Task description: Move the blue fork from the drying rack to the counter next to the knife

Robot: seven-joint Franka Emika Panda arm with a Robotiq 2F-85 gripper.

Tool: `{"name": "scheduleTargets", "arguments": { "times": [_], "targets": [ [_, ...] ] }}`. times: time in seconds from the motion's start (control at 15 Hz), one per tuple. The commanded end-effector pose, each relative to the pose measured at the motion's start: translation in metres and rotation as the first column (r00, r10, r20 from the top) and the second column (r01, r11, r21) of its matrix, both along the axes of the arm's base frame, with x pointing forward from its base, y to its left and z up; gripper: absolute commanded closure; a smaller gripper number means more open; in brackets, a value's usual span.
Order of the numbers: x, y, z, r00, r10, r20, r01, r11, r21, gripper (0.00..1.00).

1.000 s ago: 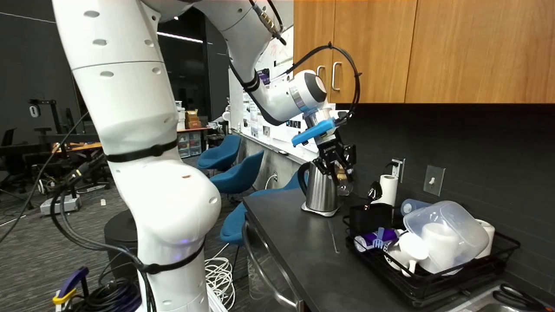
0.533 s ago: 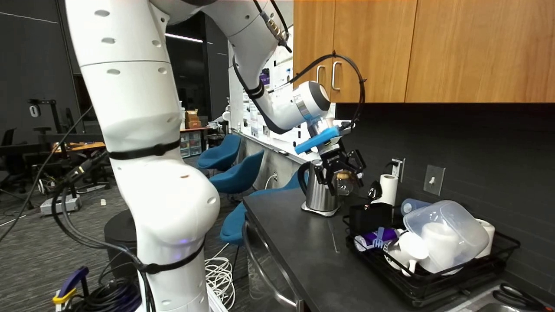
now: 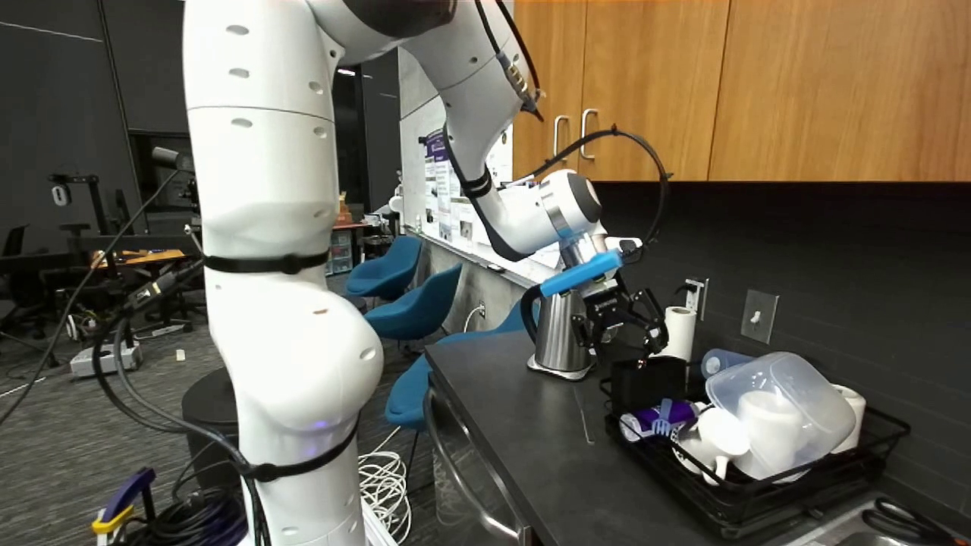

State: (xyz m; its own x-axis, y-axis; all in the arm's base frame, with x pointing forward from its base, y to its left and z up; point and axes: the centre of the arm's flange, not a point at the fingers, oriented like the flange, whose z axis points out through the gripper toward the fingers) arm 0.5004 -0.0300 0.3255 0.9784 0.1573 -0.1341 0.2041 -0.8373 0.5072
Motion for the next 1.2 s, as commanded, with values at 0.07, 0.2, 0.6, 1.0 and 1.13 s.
{"name": "scheduleTargets", "arguments": {
  "times": [0.07, 0.2, 0.6, 1.0, 1.13],
  "targets": [
    [0.051, -0.008, -0.051, 0.999, 0.034, 0.004, -0.034, 0.999, 0.000, 0.00],
    [0.063, -0.011, -0.068, 0.999, 0.053, -0.006, -0.053, 0.999, -0.004, 0.00],
    [0.073, -0.025, -0.079, 0.999, 0.046, -0.015, -0.046, 0.999, -0.018, 0.00],
    [0.090, -0.024, -0.093, 0.998, 0.053, -0.023, -0.053, 0.998, -0.015, 0.26],
    [0.096, -0.023, -0.095, 0.998, 0.059, -0.017, -0.059, 0.998, -0.012, 0.39]
  ]
}}
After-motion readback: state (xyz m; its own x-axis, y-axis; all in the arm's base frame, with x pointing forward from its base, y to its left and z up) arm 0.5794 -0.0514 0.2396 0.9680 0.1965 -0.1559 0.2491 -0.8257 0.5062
